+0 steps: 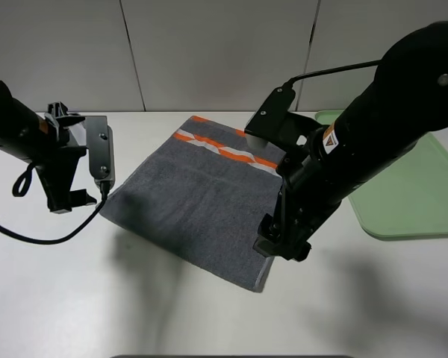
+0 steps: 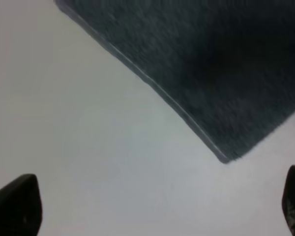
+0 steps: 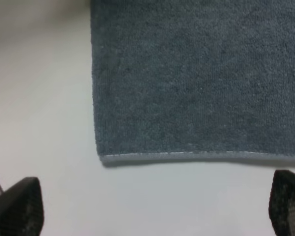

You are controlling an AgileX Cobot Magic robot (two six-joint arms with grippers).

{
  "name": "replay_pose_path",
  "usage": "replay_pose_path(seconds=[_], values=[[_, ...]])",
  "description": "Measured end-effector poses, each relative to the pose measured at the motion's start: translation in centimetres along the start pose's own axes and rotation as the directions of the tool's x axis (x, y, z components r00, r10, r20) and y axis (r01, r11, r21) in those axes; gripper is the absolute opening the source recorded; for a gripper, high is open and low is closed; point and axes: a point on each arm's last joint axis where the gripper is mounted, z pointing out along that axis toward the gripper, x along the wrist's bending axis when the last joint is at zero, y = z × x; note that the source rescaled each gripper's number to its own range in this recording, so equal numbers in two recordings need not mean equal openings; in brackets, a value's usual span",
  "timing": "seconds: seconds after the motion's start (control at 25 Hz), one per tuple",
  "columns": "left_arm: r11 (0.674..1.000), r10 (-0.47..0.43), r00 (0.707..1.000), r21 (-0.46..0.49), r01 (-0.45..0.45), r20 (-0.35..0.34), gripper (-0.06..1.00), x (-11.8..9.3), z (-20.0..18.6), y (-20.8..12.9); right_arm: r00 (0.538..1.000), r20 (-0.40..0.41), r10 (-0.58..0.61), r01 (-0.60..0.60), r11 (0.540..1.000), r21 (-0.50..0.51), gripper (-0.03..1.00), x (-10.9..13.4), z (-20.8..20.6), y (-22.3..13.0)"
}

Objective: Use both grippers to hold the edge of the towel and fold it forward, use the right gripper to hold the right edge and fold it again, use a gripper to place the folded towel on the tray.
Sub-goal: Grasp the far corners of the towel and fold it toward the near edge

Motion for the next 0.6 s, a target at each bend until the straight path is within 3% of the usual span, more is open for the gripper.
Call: replay_pose_path(seconds=[0.32,0.48,0.6], values=[[1.000,-0.005,1.000,0.012,0.005,0.015,1.00,-0.1,0.0,-0.1,0.999,-0.033,-0.016,0.015,1.000,-0.014,1.00,0.2,0.3,0.2],[1.000,-0.006,1.000,0.019,0.005,0.025,1.00,-0.2,0.1,-0.2,0.998,-0.046,-0.053,0.055,0.998,0.037,1.00,1.2,2.1,0.4],[0.998,0.020,0.996,0.056,-0.025,0.086,1.00,-0.8,0.9,-0.5,0.993,-0.041,-0.108,0.112,0.989,0.096,1.00,2.8,3.9,0.4]])
